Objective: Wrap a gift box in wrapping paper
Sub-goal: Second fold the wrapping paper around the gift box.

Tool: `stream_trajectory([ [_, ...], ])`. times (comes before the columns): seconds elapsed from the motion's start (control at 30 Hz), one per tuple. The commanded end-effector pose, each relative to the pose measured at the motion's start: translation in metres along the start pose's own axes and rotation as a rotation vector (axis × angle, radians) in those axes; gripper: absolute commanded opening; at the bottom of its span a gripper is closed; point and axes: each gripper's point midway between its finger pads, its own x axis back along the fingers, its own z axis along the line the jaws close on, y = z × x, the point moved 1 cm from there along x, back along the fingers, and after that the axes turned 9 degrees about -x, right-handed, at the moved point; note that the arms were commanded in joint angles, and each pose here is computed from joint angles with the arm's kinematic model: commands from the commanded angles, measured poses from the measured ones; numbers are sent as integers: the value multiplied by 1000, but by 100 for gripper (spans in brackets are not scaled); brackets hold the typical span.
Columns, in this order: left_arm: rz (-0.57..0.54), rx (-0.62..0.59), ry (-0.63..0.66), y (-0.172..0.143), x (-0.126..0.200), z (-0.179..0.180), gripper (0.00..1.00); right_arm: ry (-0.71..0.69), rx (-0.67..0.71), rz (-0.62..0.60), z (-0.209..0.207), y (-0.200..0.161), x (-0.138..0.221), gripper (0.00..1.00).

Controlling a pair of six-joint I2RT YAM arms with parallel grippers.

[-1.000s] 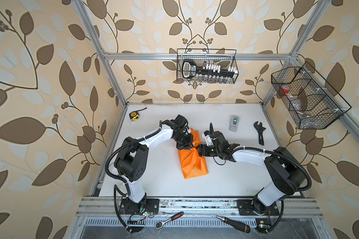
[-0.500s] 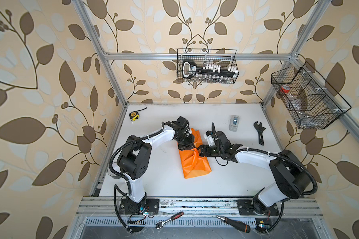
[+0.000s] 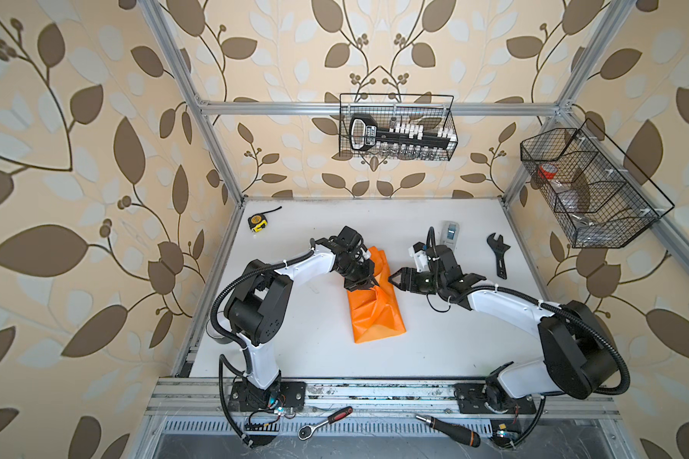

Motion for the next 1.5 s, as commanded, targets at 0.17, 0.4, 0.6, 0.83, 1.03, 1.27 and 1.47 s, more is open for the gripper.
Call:
stream_trajectory([
  [0.17,23,23,41,-11,-1,7,0,91,-52,55,-3,-6,-14,53],
  [0.4,21,13,42,-10,3,3,0,60,-54,88,-10,-21,-25,49],
  [0.6,1,-16,23,-5,14,-16,0,41,-52,128,-17,-37,-38,49],
  [0.83,-10,-53,4,0,24,-38,0,48,-40,138,-9,-49,-41,58],
  [1.03,2,-66,-14,2,15,-48,0,43,-34,147,-9,-56,-44,56],
  [1.27,20,-64,-42,3,-1,-52,0,52,-47,156,-12,-61,-46,53],
  [1.47,29,-55,-66,4,-11,-48,0,61,-44,161,-10,-61,-46,53],
])
